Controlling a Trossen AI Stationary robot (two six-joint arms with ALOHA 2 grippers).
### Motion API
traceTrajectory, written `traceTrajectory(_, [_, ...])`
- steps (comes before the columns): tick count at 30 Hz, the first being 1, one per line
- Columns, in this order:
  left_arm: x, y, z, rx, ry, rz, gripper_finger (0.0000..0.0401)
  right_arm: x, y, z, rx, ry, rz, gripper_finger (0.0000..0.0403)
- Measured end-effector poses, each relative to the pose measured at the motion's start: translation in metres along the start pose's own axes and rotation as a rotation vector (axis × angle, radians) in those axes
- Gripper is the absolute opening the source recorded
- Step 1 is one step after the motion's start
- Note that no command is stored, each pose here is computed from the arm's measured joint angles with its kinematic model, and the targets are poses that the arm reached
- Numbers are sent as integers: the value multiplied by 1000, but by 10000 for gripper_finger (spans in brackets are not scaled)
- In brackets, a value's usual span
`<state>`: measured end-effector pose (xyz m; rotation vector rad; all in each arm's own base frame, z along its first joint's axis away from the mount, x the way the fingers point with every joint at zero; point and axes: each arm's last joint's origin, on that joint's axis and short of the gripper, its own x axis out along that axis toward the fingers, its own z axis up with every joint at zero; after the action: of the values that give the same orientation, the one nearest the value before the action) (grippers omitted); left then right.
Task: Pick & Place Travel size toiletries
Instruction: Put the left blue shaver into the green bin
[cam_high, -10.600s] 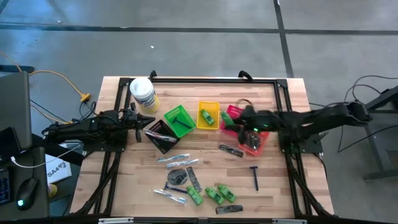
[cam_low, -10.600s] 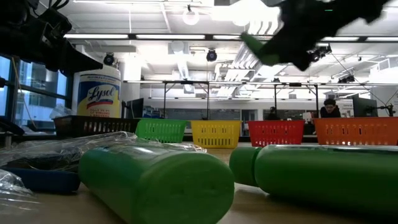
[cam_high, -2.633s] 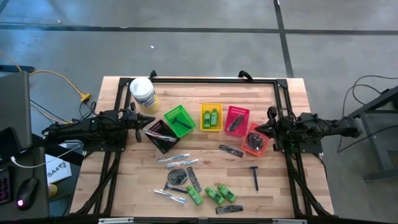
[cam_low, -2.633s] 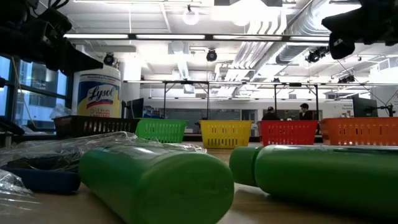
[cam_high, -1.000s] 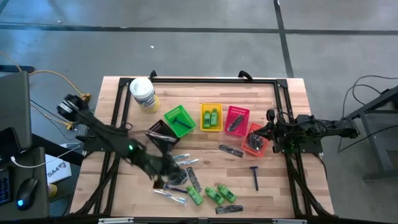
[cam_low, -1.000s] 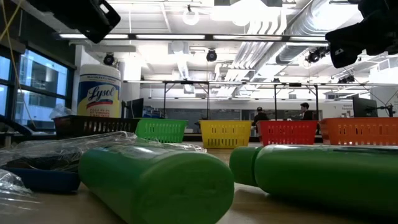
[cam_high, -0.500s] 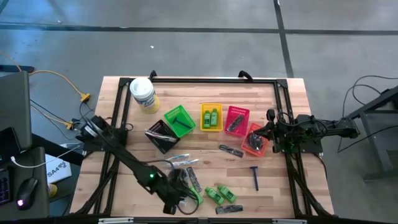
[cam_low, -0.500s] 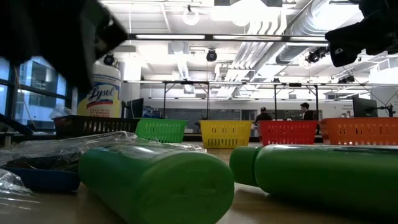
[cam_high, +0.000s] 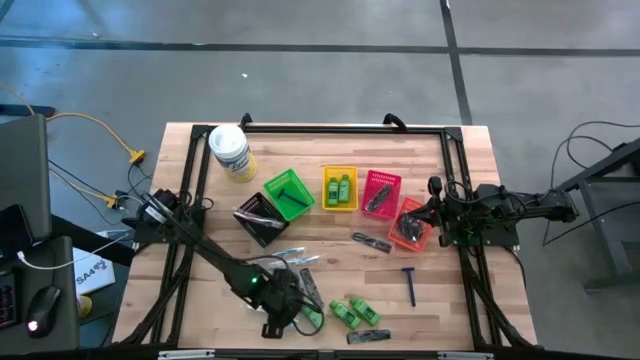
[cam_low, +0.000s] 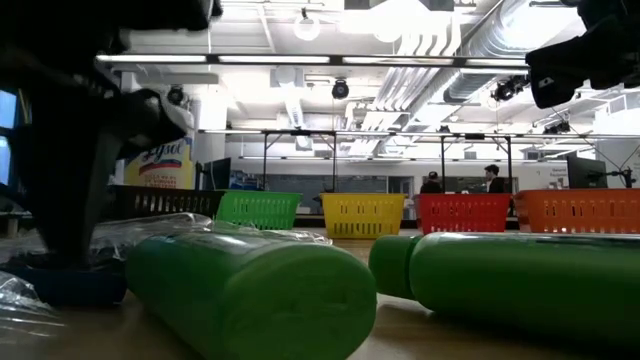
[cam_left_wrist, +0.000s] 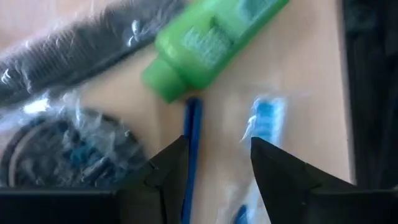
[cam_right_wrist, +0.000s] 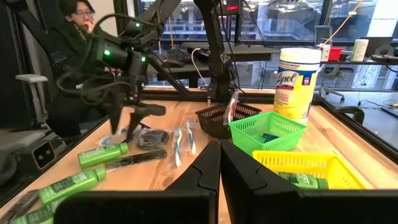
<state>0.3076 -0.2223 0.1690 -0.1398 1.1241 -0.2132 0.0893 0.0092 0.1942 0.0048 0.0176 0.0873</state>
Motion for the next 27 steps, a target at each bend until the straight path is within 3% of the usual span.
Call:
traceTrajectory(13, [7, 2, -10, 33, 51, 72, 166, 0, 0, -2, 0, 18, -1, 3])
traceTrajectory(22, [21, 4, -16, 37, 92, 60, 166, 0, 0, -3, 0, 30, -3, 3])
traceTrajectory(27, [22, 5, -17, 34, 94, 70, 128, 0, 0, -3, 0, 31, -5, 3])
